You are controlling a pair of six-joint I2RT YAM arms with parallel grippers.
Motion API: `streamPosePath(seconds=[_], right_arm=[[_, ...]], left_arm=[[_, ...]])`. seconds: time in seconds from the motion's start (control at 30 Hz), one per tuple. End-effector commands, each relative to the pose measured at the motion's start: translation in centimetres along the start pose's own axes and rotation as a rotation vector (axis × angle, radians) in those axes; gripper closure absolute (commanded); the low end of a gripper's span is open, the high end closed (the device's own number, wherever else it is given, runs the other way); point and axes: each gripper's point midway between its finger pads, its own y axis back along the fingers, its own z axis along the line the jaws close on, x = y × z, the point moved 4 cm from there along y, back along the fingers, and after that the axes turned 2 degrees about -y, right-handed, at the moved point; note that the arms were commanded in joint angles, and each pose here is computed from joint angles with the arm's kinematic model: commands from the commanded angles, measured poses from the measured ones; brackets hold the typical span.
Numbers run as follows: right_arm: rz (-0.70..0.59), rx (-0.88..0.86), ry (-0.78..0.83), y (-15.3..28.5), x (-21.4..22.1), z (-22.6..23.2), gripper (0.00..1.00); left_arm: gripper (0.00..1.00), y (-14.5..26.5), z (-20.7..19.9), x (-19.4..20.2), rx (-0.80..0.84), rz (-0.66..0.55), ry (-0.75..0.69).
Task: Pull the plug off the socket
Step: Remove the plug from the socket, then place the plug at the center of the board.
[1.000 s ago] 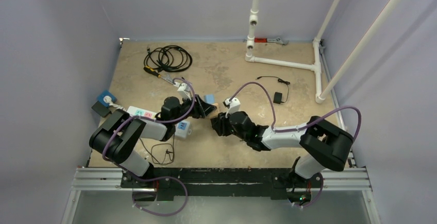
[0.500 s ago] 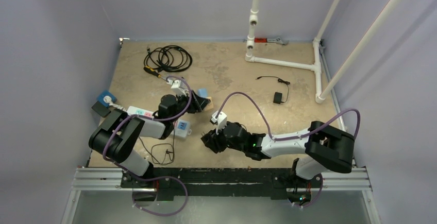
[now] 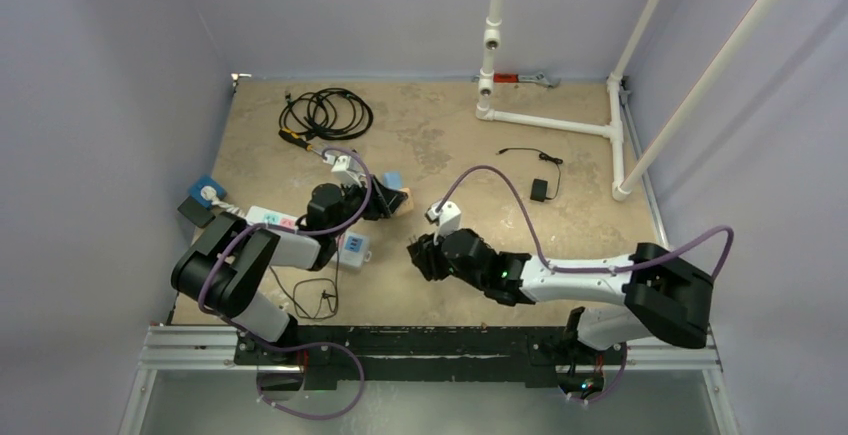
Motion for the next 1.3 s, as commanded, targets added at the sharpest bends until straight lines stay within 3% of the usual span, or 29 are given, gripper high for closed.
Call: streamPosePath(seconds=[0.0, 0.23, 0.43, 0.73, 1.27], right_arm=[[-0.107, 0.209, -0.094, 1.2, -5.0, -4.1, 1.00], [-0.280, 0.463, -0.170, 5.2, -11.9, -12.4, 1.00], [-0.342, 0.717, -0.186, 8.7, -16.4, -19.4, 1.00], [-0.313, 0.962, -0.278, 10.3, -16.3, -27.2, 1.00], [-0.071, 0.813, -0.267, 3.2, -11.6, -29.6, 1.00]], left_arm=[[1.00, 0.9, 1.6, 1.1, -0.078, 0.049, -0.037], [1.00, 1.6, 0.5, -0.4, -0.039, 0.002, -0.122], [1.00, 1.9, -0.3, -1.0, 0.003, -0.016, -0.160], [1.00, 2.2, -1.1, -1.3, 0.054, -0.031, -0.170], [1.00, 2.1, -1.4, -1.1, 0.081, -0.026, -0.170]])
